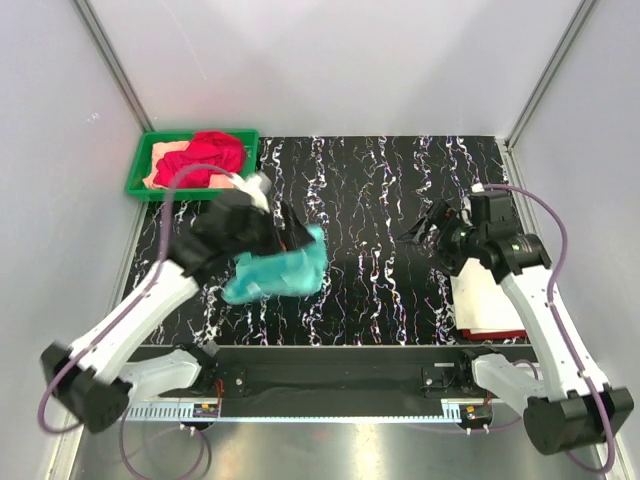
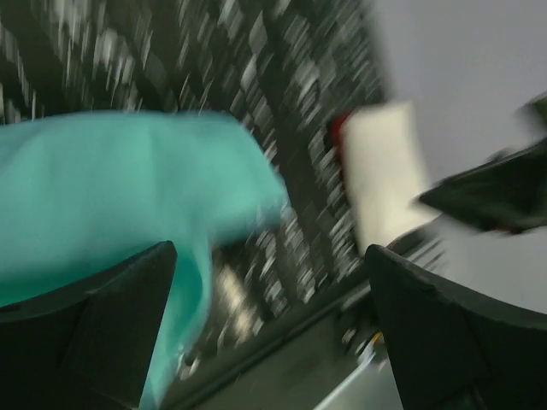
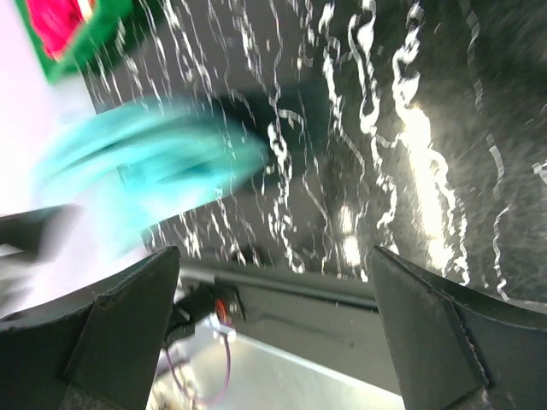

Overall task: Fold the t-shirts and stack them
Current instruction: Move the tshirt to the center of the board

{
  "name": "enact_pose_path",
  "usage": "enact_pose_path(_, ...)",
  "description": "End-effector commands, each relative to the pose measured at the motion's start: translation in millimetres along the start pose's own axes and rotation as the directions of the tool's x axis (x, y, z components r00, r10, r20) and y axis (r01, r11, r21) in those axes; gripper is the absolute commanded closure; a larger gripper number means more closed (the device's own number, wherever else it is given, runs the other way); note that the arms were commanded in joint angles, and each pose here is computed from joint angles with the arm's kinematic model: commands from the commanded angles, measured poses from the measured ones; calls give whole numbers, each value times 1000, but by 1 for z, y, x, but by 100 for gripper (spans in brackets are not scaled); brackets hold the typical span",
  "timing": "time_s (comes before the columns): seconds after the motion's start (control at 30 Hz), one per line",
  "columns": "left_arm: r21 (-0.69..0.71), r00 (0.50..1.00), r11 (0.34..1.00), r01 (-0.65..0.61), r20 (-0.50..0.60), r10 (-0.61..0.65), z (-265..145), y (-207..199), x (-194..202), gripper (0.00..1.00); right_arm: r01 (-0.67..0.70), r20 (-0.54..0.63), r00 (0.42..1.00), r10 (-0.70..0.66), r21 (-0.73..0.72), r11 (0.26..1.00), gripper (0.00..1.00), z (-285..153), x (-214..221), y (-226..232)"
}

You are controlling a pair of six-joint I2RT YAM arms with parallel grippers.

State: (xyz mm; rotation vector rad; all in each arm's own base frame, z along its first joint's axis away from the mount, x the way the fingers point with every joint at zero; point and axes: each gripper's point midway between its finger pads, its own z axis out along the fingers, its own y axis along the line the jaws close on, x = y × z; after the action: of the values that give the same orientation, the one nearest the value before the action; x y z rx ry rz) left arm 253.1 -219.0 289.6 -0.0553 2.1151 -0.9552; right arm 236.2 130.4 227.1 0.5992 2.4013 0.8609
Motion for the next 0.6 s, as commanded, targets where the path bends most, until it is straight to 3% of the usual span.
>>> enact_pose_path(0.0, -200, 987, 979, -44, -158, 13, -7, 39, 50, 1, 59, -104, 992, -66, -62, 996, 0, 8, 13, 20)
enact_pose_path(0.13, -299, 980, 945, -131, -181, 79, -30, 61, 48, 4, 151, -250, 955, -162, -62, 987, 0, 38, 49, 26)
enact_pose_path(0.17, -306, 979, 942, -140, -184, 85, -33, 63, 47, 15, 170, -265, 947, -180, -60, 984, 0, 45, 55, 28)
enact_pose_path(0.23, -333, 976, 932, -147, -202, 82, -33, 74, 50, 34, 181, -284, 937, -202, -101, 978, 15, 62, 70, 41)
enact_pose_path(0.27, -325, 973, 934, -146, -219, 76, -31, 76, 54, 48, 186, -320, 923, -214, -116, 976, 24, 74, 86, 47)
enact_pose_path(0.3, -322, 967, 934, -153, -245, 74, -27, 84, 58, 48, 180, -327, 920, -217, -139, 974, 42, 83, 93, 54)
enact_pose_path(0.37, -294, 947, 942, -165, -313, 68, -11, 91, 69, 40, 139, -346, 918, -192, -174, 975, 47, 111, 110, 73)
enact_pose_path(0.4, -322, 939, 930, -175, -338, 60, -6, 101, 72, 28, 124, -352, 918, -181, -179, 976, 46, 121, 114, 80)
enact_pose_path(0.53, -458, 910, 868, -193, -415, -17, 2, 146, 93, 13, 225, -323, 901, -289, -221, 949, 30, 168, 138, 119)
enact_pose_path(0.57, -474, 908, 861, -182, -417, -38, 2, 153, 100, 12, 246, -337, 896, -291, -169, 954, 26, 190, 146, 109)
